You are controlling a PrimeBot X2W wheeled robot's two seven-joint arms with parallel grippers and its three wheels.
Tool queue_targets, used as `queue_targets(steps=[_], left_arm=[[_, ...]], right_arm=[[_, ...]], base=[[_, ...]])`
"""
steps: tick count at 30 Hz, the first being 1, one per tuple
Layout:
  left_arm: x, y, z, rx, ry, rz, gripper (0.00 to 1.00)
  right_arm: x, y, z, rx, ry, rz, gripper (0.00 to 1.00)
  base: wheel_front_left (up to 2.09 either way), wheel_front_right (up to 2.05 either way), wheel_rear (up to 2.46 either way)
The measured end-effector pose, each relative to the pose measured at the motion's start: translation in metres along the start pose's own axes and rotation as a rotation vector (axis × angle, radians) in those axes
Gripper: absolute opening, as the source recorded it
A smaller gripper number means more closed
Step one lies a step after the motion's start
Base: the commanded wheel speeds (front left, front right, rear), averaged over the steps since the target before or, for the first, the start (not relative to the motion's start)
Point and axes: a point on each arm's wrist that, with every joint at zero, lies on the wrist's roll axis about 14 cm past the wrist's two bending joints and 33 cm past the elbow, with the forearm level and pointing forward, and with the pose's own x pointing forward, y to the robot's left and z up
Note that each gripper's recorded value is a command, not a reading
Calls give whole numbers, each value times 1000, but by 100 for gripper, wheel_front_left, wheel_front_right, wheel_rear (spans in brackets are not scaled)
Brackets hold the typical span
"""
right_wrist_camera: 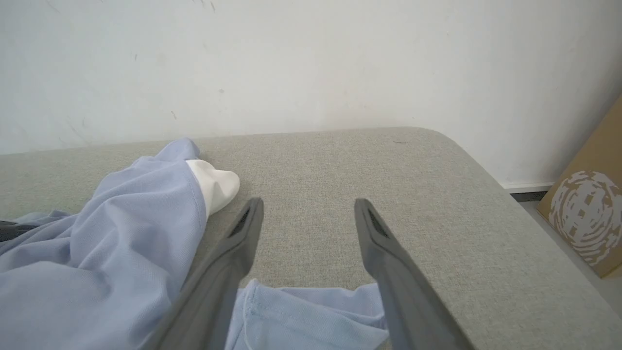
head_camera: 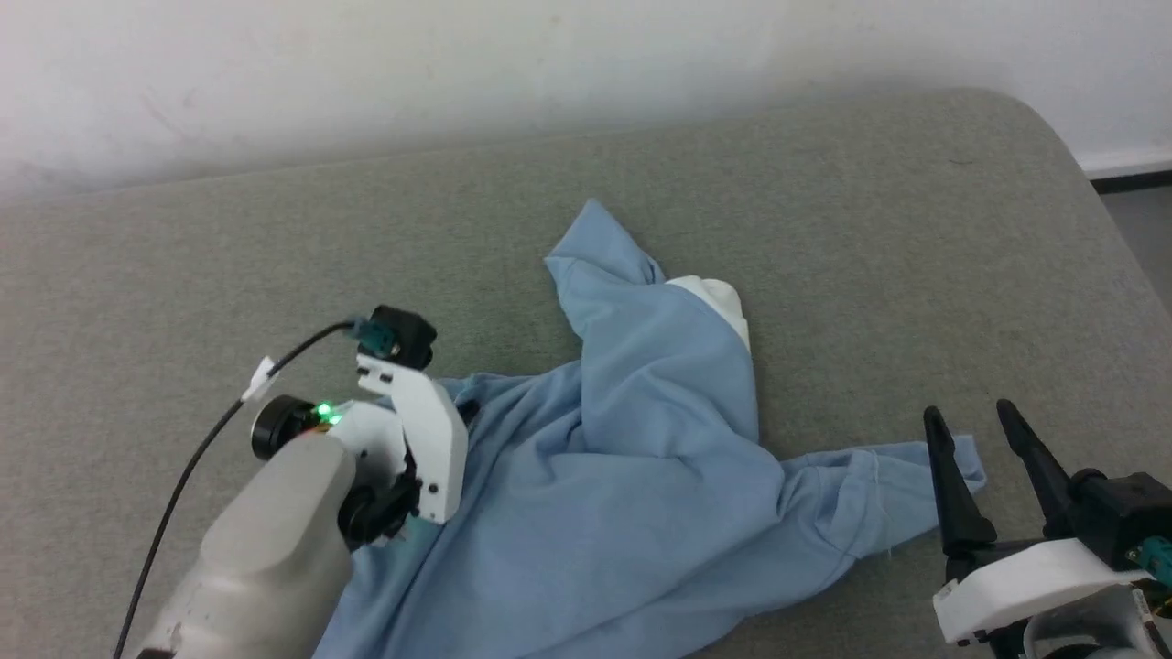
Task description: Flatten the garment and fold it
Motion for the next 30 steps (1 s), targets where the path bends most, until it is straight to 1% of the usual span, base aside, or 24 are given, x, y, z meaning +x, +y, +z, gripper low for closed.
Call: queue_targets(steps=[3,6,8,11,14,17,20,23,25,26,27,30], left_arm=[[-19,14,2,-25,-97,41,0],[-50,43,6,-74,-199,142,0],[-75,63,-1,-120,-244,219,0],[-116,87,-28,-217,-272,347,0],[-157,103,-70,-340,-259,478,0],[-190,104,-119,-471,-216,584,0],[-209,87,-172,-602,-133,639,0],[-216,61,-214,-719,-38,635,0],[-215,45,-228,-777,-5,608,0],[-214,41,-230,-790,-5,599,13],[-213,39,-227,-795,-23,594,100],[-209,47,-206,-752,-114,597,100]], right_arm=[[3,6,3,1,-9,21,100],[3,14,1,2,-4,49,100],[3,20,0,3,-1,66,100],[4,29,0,1,2,95,100],[7,37,5,-2,-7,123,100],[8,45,7,-7,-14,149,100],[8,52,10,-13,-16,172,100],[7,57,13,-15,-22,187,100],[6,58,13,-17,-23,190,100],[6,58,14,-17,-24,192,100],[6,58,14,-18,-24,191,100],[6,57,14,-26,-18,188,100]], base=[[0,0,0],[0,0,0],[0,0,0],[0,0,0],[0,0,0],[0,0,0],[0,0,0],[0,0,0],[0,0,0],[0,0,0],[0,0,0],[0,0,0]])
